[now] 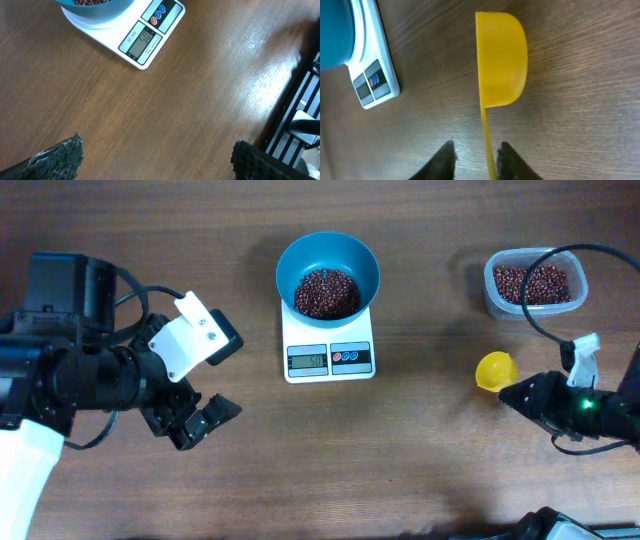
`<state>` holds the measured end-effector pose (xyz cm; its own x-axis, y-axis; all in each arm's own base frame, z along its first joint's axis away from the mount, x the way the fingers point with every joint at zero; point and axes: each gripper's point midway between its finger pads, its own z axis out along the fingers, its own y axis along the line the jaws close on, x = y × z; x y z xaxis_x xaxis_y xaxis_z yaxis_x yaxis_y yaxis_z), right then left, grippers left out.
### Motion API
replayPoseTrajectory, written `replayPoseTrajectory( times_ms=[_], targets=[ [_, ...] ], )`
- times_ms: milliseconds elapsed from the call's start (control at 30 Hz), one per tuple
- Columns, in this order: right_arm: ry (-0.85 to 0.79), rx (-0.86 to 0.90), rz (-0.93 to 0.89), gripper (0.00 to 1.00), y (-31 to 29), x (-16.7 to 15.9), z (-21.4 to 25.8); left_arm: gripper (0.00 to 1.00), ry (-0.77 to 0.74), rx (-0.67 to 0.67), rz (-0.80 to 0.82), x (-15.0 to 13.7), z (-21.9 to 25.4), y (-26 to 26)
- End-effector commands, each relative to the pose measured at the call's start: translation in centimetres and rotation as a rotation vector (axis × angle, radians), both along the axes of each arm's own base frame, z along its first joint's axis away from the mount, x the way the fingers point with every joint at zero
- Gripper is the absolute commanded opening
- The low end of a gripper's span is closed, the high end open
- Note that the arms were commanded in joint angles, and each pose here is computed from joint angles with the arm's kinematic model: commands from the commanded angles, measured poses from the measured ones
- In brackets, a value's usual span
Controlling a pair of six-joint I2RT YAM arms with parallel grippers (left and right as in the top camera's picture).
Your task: Scoop item into bowl and weigh 50g on scale
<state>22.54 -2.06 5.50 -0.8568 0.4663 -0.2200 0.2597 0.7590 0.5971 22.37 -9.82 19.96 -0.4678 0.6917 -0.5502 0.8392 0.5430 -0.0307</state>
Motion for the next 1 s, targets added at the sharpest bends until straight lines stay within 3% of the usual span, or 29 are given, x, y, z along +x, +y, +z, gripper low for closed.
replayPoseTrajectory(
  times_ms=[0,33,100,133,300,467,567,667,767,867,967],
  targets=[
    [0.014,-0.015,-0.003,0.45,-0.2,-0.3,-0.3,0.98,-0.013,-0.020,0.003,0.1,0.7,-0.2],
    [0.026,-0.032,-0.006,0.59,-0.5,-0.5,-0.5,0.99,-0.013,-0.020,0.003,0.1,0.7,-0.2],
    [0.063,-0.091,-0.016,0.74,-1.4,-0.9,-1.2,0.98,-0.013,-0.020,0.003,0.1,0.7,-0.2],
    [0.092,-0.132,-0.024,0.99,-2.0,-1.3,-1.6,0.99,-0.013,-0.020,0.003,0.1,0.7,-0.2],
    [0.216,-0.344,-0.064,0.99,-5.6,-3.0,-3.2,0.99,-0.013,-0.020,0.003,0.1,0.7,-0.2],
    [0.120,-0.414,-0.079,0.99,-7.6,-0.2,-0.9,0.98,-0.013,-0.020,0.003,0.1,0.7,-0.2],
    [0.034,-0.463,-0.097,0.99,-9.6,2.8,5.5,0.99,-0.013,-0.020,0.003,0.1,0.7,-0.2],
    [-0.332,-0.478,-0.049,0.99,-9.5,8.6,18.4,0.99,-0.013,-0.020,0.003,0.1,0.7,-0.2],
    [-0.664,-0.373,0.074,0.99,-5.4,10.0,28.5,0.99,-0.013,-0.020,0.003,0.1,0.7,-0.2],
    [-0.762,-0.144,0.073,0.99,-1.5,8.2,33.1,0.99,-0.013,-0.020,0.003,0.1,0.7,-0.2],
    [-0.707,-0.125,0.047,0.99,-1.5,7.8,32.2,0.99,-0.013,-0.020,0.003,0.1,0.7,-0.2]
  ],
)
